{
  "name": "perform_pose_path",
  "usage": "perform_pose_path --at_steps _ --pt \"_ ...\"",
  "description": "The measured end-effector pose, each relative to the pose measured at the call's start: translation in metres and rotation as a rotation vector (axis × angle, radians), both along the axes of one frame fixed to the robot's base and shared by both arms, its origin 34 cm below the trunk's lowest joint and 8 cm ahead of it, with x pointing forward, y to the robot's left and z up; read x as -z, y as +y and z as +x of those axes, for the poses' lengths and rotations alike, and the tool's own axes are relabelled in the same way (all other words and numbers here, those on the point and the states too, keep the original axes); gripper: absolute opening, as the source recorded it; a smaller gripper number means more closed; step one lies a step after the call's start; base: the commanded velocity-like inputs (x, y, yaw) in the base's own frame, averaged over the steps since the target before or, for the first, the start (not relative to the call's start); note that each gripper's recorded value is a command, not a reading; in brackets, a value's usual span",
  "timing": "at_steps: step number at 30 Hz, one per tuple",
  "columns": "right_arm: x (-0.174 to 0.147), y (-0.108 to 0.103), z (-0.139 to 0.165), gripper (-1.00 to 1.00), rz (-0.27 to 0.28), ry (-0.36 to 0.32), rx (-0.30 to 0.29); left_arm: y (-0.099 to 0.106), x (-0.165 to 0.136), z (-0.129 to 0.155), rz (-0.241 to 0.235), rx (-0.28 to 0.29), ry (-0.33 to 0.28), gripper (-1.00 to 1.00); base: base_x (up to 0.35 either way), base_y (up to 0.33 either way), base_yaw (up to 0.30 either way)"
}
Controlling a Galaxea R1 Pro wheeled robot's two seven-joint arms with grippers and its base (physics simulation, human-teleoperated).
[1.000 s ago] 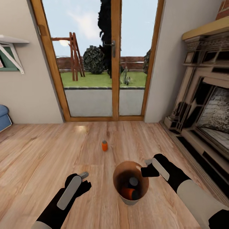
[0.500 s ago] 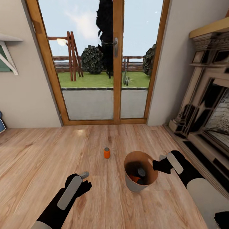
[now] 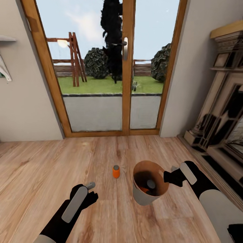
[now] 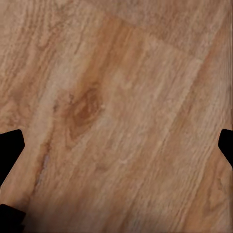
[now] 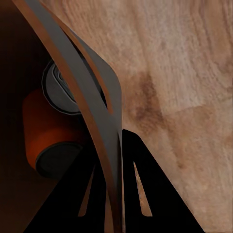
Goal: Put the three can of soda from the living room inside the tash can in the kitchen.
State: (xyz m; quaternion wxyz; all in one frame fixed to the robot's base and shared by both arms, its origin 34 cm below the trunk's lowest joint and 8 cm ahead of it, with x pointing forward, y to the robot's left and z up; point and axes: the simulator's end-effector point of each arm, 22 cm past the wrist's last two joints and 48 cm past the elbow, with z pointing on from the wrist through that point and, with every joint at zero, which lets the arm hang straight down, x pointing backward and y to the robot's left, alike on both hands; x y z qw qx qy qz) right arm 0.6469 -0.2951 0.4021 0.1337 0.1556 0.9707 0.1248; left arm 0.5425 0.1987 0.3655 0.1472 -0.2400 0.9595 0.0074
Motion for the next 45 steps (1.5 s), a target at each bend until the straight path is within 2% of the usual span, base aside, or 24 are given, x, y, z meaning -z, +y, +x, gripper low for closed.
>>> perform_pose_path --at_steps 1,3,4,5,6,8,9,12,13,18,22,28,32,35,41,45 --pt "0.002 -0.002 -0.002 -1.0 -0.004 0.008 0.008 0.0 0.0 0.0 0.0 0.0 0.0 1.0 0.322 0.13 -0.226" --pt "0.006 -0.012 -0.005 -1.0 -0.045 0.027 0.02 -0.001 0.0 0.0 0.0 0.001 0.001 1.0 0.323 0.127 -0.252" --pt "0.008 -0.022 -0.007 -1.0 -0.073 0.037 0.033 0.0 0.0 0.0 0.006 0.003 -0.001 1.0 0.329 0.114 -0.275" --pt "0.009 -0.037 -0.011 -1.0 -0.081 0.053 0.082 0.005 -0.001 0.002 0.035 0.007 -0.008 1.0 0.334 0.103 -0.28" --pt "0.007 -0.051 -0.01 -1.0 -0.11 0.053 0.1 0.008 -0.001 0.003 0.049 0.01 -0.012 1.0 0.337 0.088 -0.283" --pt "0.009 -0.062 -0.014 -1.0 -0.137 0.068 0.116 0.009 -0.001 0.003 0.059 0.011 -0.014 1.0 0.34 0.05 -0.272" --pt "0.009 -0.061 -0.014 -1.0 -0.126 0.066 0.118 0.01 -0.001 0.003 0.062 0.012 -0.014 1.0 0.342 0.025 -0.236" --pt "0.005 -0.048 -0.007 -1.0 -0.049 0.043 0.144 0.01 -0.001 0.003 0.064 0.012 -0.015 1.0 0.344 0.012 -0.173" --pt "0.005 -0.047 -0.007 -1.0 -0.042 0.041 0.147 0.011 -0.001 0.004 0.064 0.012 -0.015 1.0 0.345 0.007 -0.101" --pt "0.009 -0.059 -0.013 -1.0 -0.105 0.062 0.126 0.011 -0.001 0.004 0.065 0.012 -0.015 1.0 0.346 0.002 -0.046" --pt "0.006 -0.048 -0.008 -1.0 -0.053 0.046 0.141 0.011 -0.001 0.004 0.065 0.011 -0.015 1.0 0.346 0.0 -0.023" --pt "0.008 -0.053 -0.011 -1.0 -0.087 0.058 0.129 0.011 -0.001 0.003 0.065 0.011 -0.014 1.0 0.347 0.0 -0.003" --pt "0.007 -0.047 -0.009 -1.0 -0.059 0.05 0.136 0.01 -0.001 0.004 0.063 0.013 -0.014 1.0 0.347 0.0 0.0" --pt "0.008 -0.048 -0.01 -1.0 -0.068 0.054 0.133 0.008 0.002 0.002 0.061 0.014 -0.006 1.0 0.347 0.0 0.0" --pt "0.009 -0.048 -0.011 -1.0 -0.07 0.055 0.13 -0.013 0.023 -0.004 -0.006 0.03 0.016 1.0 0.347 0.0 0.0" --pt "0.009 -0.05 -0.012 -1.0 -0.079 0.057 0.129 -0.021 0.031 -0.008 -0.029 0.037 0.031 1.0 0.347 -0.003 0.0"
